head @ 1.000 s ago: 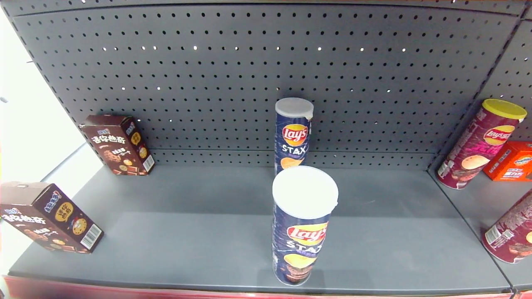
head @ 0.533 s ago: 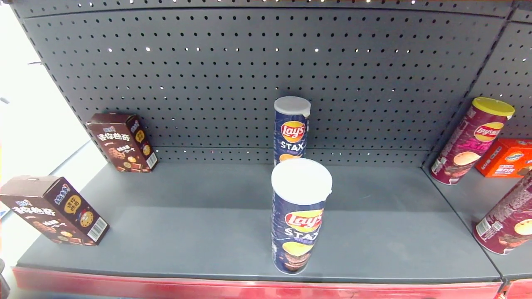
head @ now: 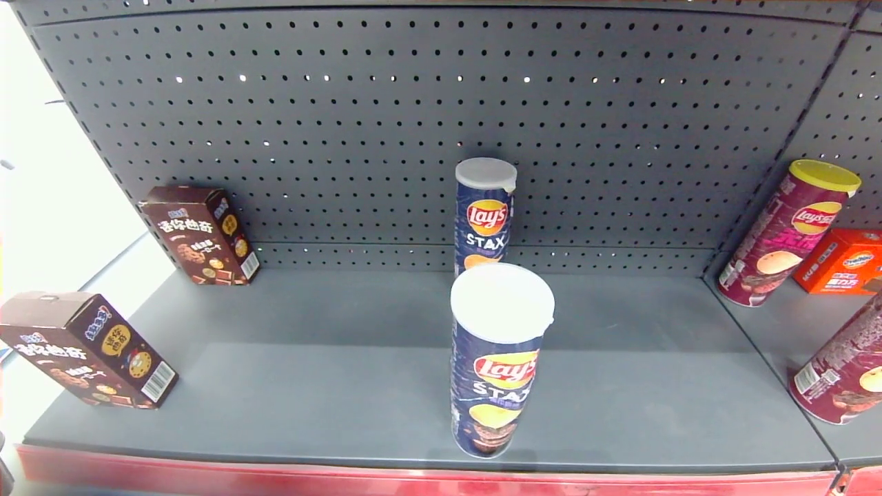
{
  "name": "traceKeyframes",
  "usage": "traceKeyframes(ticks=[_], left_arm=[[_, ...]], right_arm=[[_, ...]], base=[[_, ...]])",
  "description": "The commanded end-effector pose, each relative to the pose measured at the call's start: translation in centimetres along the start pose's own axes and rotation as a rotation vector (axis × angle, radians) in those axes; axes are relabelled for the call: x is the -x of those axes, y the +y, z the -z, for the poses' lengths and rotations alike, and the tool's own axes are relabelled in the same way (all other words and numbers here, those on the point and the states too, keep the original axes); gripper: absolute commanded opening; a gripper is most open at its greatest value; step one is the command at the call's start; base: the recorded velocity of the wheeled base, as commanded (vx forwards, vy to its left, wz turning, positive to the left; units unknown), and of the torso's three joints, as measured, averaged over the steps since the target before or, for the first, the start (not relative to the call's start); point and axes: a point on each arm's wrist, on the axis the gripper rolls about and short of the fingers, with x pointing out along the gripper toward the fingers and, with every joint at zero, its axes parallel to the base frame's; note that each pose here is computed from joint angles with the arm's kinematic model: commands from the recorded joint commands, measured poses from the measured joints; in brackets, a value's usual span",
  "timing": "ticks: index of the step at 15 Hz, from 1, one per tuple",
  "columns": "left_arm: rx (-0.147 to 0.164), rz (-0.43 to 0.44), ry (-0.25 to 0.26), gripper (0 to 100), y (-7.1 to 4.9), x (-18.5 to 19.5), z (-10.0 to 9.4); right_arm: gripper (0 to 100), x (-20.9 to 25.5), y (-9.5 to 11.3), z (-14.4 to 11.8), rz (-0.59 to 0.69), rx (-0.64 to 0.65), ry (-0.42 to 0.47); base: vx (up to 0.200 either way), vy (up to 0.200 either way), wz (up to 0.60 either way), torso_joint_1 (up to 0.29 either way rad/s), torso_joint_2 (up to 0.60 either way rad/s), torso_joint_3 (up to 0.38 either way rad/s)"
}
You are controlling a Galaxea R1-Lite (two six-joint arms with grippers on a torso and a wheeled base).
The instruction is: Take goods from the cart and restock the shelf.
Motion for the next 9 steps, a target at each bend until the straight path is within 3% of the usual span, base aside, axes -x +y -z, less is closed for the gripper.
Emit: traceKeyframes(ticks=[1, 9], left_arm=[[0.000, 0.000, -0.001, 100, 0.00, 0.00, -0.01], [0.000, 0.000, -0.001, 100, 0.00, 0.00, -0.01]], right_arm=[[100, 0.00, 0.00, 0.01, -0.001, 0.000, 0.000], [100, 0.00, 0.00, 0.01, 0.001, 0.000, 0.000]], base=[[0.000, 0.000, 0.00, 0.000, 0.00, 0.000], [0.000, 0.000, 0.00, 0.000, 0.00, 0.000]])
